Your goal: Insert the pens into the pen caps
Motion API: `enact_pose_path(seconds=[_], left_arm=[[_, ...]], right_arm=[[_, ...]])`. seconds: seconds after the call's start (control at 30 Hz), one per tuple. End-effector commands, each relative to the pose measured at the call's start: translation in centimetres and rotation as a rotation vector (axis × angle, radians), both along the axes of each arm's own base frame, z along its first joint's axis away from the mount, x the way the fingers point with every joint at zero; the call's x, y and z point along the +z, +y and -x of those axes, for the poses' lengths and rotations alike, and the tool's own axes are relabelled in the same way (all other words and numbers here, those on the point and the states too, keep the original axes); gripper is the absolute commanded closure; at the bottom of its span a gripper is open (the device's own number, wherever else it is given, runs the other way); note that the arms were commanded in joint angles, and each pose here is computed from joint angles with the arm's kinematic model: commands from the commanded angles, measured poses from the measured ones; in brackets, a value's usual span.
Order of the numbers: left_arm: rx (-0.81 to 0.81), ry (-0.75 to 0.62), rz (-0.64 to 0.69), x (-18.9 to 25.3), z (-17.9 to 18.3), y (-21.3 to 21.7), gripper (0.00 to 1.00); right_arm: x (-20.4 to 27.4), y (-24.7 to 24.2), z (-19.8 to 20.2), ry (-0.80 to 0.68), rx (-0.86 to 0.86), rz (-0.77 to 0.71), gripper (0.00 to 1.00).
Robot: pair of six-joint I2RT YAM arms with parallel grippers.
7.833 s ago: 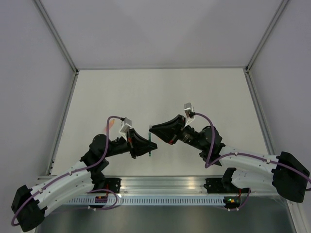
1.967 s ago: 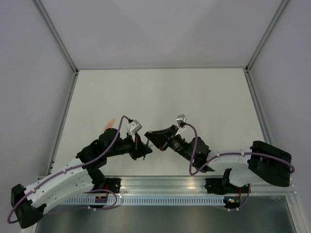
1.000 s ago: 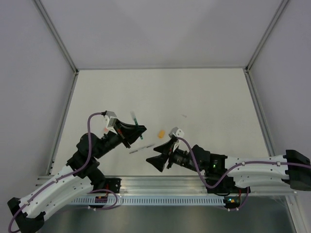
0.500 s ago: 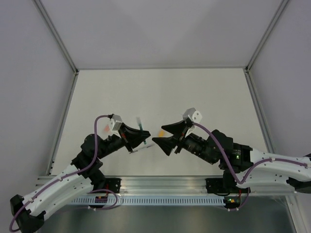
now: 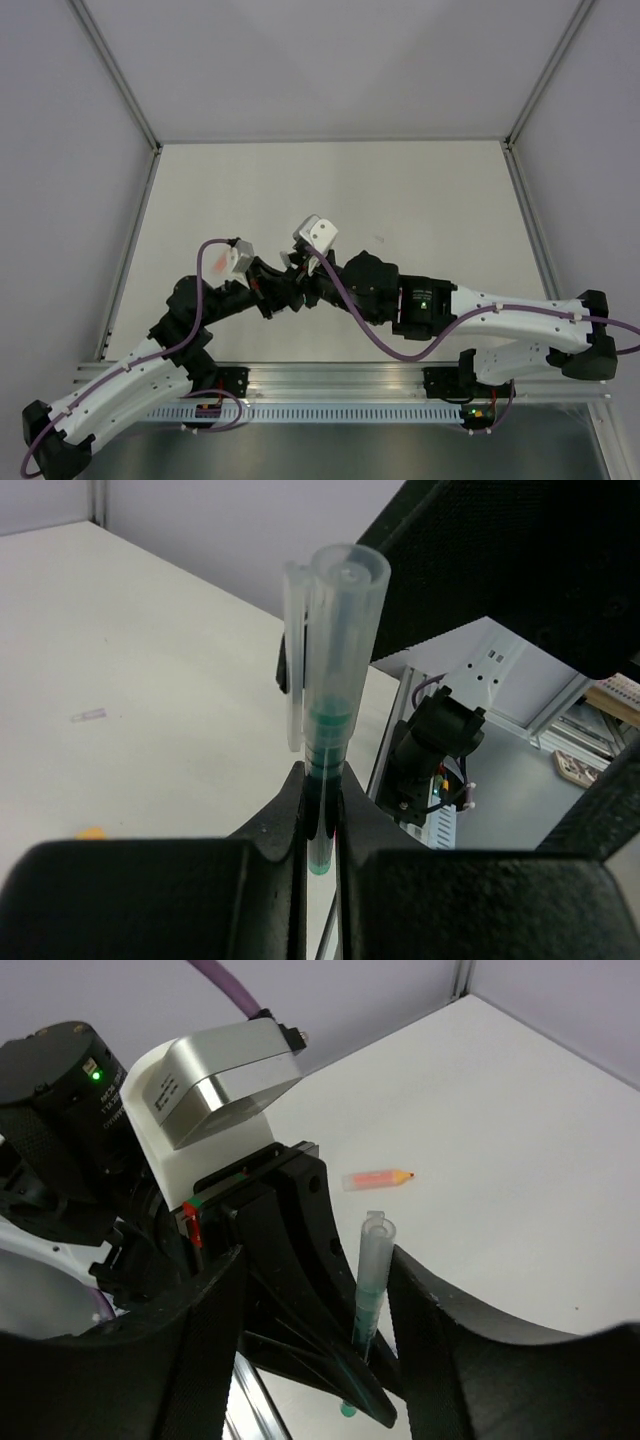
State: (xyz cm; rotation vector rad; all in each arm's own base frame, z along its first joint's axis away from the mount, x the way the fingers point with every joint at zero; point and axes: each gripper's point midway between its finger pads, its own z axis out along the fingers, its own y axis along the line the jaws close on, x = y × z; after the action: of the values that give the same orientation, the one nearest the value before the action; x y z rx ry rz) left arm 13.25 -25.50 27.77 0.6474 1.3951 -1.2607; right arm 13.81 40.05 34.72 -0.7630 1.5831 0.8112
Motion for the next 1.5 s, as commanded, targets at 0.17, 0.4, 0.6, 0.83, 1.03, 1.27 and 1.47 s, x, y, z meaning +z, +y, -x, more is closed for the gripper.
enact_pose_path(seconds=[0.17, 0.4, 0.6, 0.83, 1.03, 1.27, 1.47], left_arm=[[-0.056, -0.053, 0.046, 1.6, 1.3, 0.0, 0.98], [-0.041, -0.057, 0.052, 1.7, 1.2, 0.2, 0.98], [-0.036, -0.046, 0.051, 1.6, 0.9, 0.0, 0.98], [-0.074, -0.045, 0.044, 1.4, 1.3, -0.4, 0.98], [-0.088, -0.048, 0.045, 1.4, 1.6, -0.5, 0.98], [-0.062, -0.035, 0.033, 1.2, 1.0, -0.4, 0.98], [-0.047, -0.001, -0.016, 0.5, 0.2, -1.0, 0.35]], right_arm=[[-0.2, 0.2, -1.2, 0.004, -0.078, -0.005, 0.69], [-0.6, -1.0, -1.7, -0.002, -0.117, 0.007, 0.74], [-0.7, -2.3, -1.3, -0.036, -0.097, 0.019, 0.55], [-1.2, -1.8, -0.7, -0.05, -0.046, 0.054, 0.55], [-3.0, -1.0, -1.1, -0.049, -0.056, 0.1, 0.66], [-3.3, -0.9, -1.7, -0.042, -0.081, 0.085, 1.0], [-2.8, -3.6, -4.5, -0.043, -0.199, 0.03, 1.0]])
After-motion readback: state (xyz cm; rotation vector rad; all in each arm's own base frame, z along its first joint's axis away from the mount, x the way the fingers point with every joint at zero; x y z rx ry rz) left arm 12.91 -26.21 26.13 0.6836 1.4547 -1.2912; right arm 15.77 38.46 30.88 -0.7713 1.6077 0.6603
